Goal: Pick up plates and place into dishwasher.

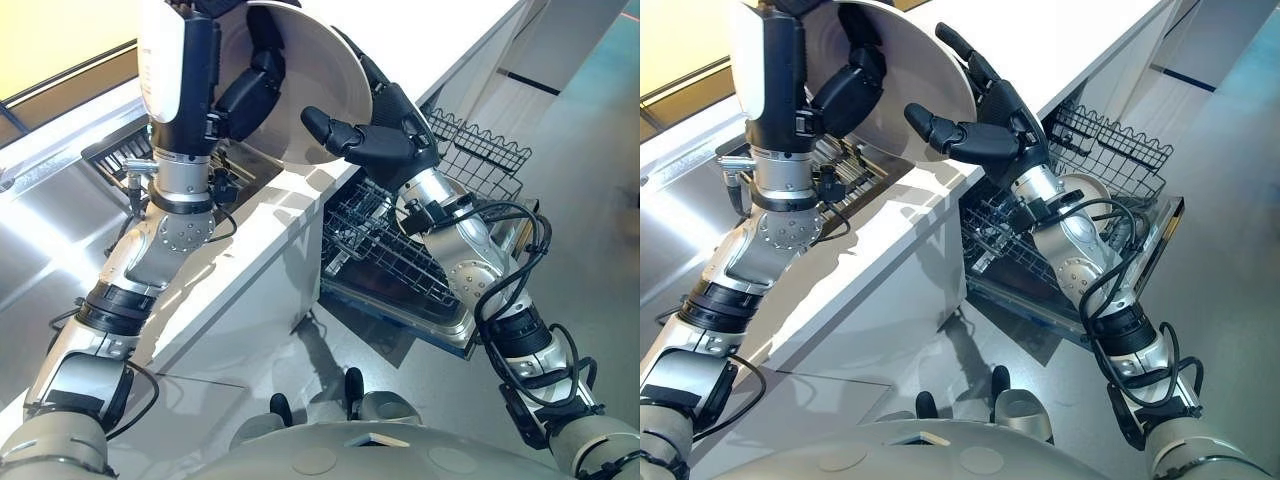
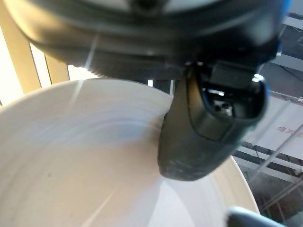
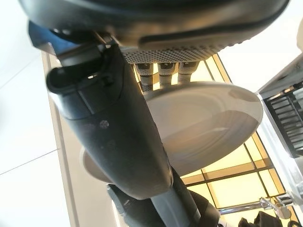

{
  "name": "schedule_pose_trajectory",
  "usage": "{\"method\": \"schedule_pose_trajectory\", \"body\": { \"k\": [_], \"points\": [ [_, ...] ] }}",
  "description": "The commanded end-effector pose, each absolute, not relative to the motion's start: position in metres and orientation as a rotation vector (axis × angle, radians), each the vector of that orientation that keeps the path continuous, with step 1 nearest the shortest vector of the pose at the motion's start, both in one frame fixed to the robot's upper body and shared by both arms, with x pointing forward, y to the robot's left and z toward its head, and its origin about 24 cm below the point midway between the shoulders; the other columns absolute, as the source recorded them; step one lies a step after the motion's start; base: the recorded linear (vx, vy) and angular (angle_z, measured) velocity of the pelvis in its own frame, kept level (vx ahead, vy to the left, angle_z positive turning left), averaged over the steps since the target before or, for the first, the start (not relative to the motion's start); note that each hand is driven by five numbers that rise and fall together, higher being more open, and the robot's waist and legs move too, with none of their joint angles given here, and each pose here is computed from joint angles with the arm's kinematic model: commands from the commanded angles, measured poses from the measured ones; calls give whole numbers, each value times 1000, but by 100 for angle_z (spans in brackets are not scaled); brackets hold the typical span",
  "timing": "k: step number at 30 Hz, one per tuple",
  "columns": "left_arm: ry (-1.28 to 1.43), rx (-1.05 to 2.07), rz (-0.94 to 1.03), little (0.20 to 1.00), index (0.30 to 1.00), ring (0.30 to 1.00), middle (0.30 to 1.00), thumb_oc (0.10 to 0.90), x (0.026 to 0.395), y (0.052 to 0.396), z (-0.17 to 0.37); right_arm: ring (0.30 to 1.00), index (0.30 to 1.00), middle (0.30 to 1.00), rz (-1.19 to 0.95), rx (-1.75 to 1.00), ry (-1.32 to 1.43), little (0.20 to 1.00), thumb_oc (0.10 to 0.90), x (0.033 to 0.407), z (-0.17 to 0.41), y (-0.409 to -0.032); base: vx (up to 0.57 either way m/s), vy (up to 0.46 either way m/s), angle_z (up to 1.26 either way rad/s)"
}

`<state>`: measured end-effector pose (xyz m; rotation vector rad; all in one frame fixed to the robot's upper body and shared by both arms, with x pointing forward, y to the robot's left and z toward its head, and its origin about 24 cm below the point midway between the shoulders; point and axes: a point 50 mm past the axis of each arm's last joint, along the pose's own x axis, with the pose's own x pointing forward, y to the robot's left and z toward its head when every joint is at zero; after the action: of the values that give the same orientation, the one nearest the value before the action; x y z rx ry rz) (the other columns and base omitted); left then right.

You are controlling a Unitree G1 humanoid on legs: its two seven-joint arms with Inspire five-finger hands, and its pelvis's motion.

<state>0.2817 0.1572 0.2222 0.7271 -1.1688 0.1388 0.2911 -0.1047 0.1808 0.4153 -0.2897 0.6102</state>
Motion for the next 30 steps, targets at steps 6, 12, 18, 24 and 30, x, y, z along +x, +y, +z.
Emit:
{"method": "schedule_pose_trajectory", "body": {
  "k": [6,12,18,24,30],
  "points": [
    [-1289,527,4,200,300,300,300,100,271,133,259,300,300,300,658,461,-536,200,100,288,233,-84,-2,-1,2],
    [-1296,523,-43,200,300,300,300,100,266,126,250,300,300,300,645,446,-496,200,100,291,226,-86,0,0,0],
    [-1303,534,-55,200,300,300,300,100,265,124,249,300,300,300,626,459,-496,200,100,293,223,-89,-1,-10,2],
    [-1195,465,-81,200,300,300,300,100,270,130,246,300,300,300,625,478,-531,200,100,290,227,-93,-10,-25,4],
    [-1027,294,-4,200,300,300,300,100,279,158,233,300,300,300,440,432,-798,200,100,284,256,-125,4,-34,6]
  ]
}}
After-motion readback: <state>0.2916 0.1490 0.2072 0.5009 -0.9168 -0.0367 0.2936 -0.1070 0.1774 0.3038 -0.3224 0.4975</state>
